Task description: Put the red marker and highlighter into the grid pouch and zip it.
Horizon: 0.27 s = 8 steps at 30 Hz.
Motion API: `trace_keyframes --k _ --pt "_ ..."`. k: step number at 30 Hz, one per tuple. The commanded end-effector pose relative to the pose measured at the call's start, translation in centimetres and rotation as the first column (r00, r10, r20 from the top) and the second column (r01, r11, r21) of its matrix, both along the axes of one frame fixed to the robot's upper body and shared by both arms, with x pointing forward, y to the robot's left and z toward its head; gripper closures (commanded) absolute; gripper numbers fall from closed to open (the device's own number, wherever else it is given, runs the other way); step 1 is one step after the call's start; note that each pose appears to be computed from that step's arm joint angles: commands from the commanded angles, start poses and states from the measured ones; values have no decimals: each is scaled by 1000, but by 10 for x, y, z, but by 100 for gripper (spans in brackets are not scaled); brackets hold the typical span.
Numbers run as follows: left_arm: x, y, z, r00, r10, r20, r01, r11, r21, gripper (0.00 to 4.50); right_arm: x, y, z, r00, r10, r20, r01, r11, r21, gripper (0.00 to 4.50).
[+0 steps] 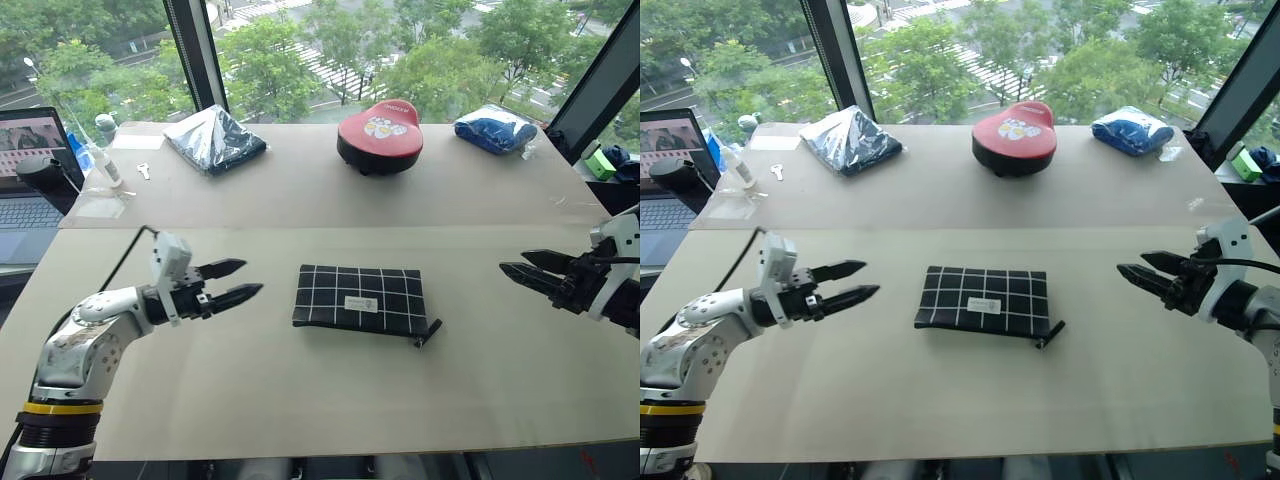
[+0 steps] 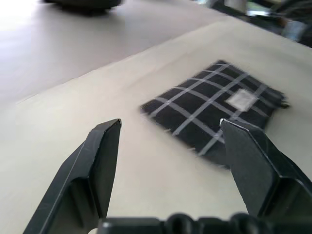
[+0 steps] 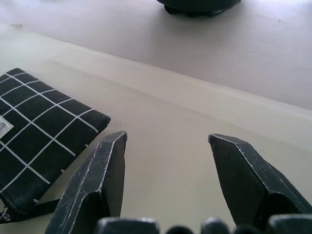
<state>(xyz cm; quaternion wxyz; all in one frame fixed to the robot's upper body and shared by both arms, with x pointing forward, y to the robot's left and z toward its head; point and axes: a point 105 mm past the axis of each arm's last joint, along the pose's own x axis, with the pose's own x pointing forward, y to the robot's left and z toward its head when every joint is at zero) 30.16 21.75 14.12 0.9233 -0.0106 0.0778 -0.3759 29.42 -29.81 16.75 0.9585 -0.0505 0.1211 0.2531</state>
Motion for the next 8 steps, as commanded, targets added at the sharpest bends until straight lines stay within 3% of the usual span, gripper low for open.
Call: trace_keyframes --k 1,8 --pt "1 30 2 988 155 17 -155 988 -24 99 6 -4 -1 999 -21 30 22 1000 -6 151" --pt "-3 42 1 961 270 57 -266 962 -69 99 20 2 -11 1000 -26 18 26 1000 4 151"
